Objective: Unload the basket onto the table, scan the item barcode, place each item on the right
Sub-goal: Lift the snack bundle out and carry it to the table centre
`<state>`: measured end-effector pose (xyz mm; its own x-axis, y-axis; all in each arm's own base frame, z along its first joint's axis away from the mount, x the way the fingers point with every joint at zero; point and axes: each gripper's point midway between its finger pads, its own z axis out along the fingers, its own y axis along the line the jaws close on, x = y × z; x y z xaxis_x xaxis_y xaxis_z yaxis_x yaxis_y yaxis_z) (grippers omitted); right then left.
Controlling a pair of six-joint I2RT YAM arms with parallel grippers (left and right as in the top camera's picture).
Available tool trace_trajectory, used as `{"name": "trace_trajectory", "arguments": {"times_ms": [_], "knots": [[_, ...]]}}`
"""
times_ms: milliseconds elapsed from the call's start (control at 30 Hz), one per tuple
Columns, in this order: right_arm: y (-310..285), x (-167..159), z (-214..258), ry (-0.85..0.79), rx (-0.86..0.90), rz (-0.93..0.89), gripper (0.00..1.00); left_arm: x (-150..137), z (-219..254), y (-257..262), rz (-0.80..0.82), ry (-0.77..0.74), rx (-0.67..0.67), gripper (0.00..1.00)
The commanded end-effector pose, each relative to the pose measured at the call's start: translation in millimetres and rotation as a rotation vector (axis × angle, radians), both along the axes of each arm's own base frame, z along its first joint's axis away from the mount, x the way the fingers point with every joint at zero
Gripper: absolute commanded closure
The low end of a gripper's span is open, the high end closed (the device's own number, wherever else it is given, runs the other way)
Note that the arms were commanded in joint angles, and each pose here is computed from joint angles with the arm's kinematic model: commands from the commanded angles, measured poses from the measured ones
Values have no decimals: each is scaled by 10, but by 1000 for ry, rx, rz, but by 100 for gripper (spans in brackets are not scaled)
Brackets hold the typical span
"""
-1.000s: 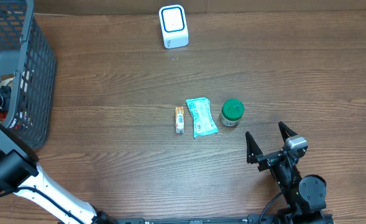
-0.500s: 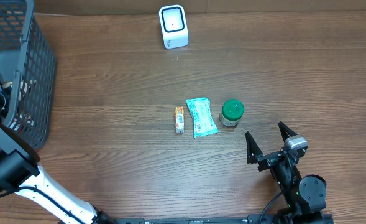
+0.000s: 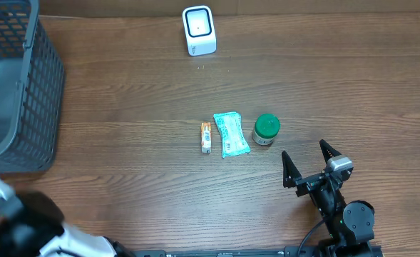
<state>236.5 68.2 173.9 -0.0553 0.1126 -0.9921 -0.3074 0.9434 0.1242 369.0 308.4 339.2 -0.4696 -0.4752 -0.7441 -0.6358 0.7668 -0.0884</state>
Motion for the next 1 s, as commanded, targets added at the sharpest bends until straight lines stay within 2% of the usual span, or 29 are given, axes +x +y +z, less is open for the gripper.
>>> {"name": "trace_trajectory", "arguments": {"times_ms": [0,67,200,333,433,633,767,967], "knots": [[-7,3,-20,-2,4,-3,0,-215,787,-462,48,-234,-40,96],[-7,3,-20,-2,4,-3,0,-252,940,-851,-19,-287,-113,96],[-7,3,-20,-2,4,-3,0,-263,914,-1503,-163,-244,-197,96],[-7,3,-20,-2,4,-3,0,-259,544,-2277,-335,-60,-301,96],[-7,3,-20,-2,4,-3,0,-260,365,-2726,-457,34,-318,96],[-7,3,-20,-2,4,-3,0,-278,-37,-3159,-521,194,-282,96],[-7,3,-20,-2,4,-3,0,-290,-456,-3429,-567,301,-314,96],[-7,3,-20,-2,4,-3,0,-369,-1120,-3688,-550,432,-381,96]]}}
